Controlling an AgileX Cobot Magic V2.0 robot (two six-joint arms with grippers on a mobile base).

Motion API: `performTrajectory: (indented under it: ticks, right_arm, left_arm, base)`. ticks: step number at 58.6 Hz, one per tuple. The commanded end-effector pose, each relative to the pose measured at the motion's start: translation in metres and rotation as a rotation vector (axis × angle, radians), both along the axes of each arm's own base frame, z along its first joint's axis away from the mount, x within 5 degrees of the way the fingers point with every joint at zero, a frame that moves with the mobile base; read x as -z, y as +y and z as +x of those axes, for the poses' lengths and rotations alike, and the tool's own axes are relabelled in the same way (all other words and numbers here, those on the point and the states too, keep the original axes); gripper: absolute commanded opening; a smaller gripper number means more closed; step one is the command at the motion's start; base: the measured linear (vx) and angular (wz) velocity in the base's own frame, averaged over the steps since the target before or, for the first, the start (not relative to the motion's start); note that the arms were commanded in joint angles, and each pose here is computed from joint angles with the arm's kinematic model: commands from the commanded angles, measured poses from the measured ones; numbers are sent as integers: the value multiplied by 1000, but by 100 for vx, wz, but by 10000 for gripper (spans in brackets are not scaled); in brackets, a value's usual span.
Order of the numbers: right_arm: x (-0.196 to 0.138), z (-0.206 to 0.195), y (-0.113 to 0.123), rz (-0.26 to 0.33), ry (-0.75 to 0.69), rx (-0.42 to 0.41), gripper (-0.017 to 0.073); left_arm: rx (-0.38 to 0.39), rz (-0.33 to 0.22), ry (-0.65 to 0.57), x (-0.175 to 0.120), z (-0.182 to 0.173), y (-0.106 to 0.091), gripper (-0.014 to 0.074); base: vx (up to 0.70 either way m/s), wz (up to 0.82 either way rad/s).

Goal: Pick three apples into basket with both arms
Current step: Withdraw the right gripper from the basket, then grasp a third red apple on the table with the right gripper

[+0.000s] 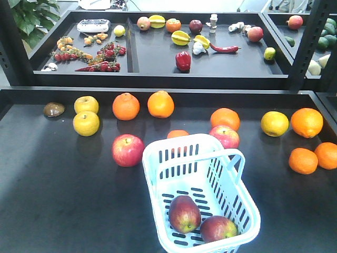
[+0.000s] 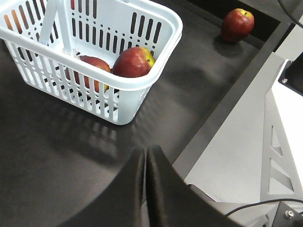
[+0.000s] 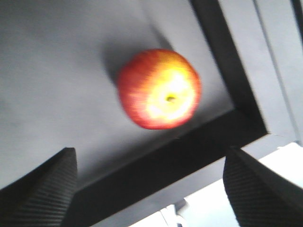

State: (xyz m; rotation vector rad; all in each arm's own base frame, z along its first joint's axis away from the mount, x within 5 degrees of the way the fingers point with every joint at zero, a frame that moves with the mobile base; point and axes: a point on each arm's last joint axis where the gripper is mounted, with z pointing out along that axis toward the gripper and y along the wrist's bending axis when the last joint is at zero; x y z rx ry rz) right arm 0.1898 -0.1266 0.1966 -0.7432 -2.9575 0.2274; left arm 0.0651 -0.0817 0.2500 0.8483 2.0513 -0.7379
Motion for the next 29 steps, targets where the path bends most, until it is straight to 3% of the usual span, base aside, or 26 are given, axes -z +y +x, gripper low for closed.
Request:
performTrajectory:
  ticks: [1,7,29]
  right_arm:
    - [-2,5,-11,-59,-10,1,598]
    - [10,6,-19,-50,4,33,596]
    - [49,21,-27,-13,42,7,595]
  left_arm:
    - [-36,-68,-19,-11,3,-2,-6]
    - [-36,-67,-19,-11,3,-2,-6]
    - [-36,-67,-19,-11,3,-2,-6]
  base:
    - [0,0]
    - [0,0]
    - [0,0]
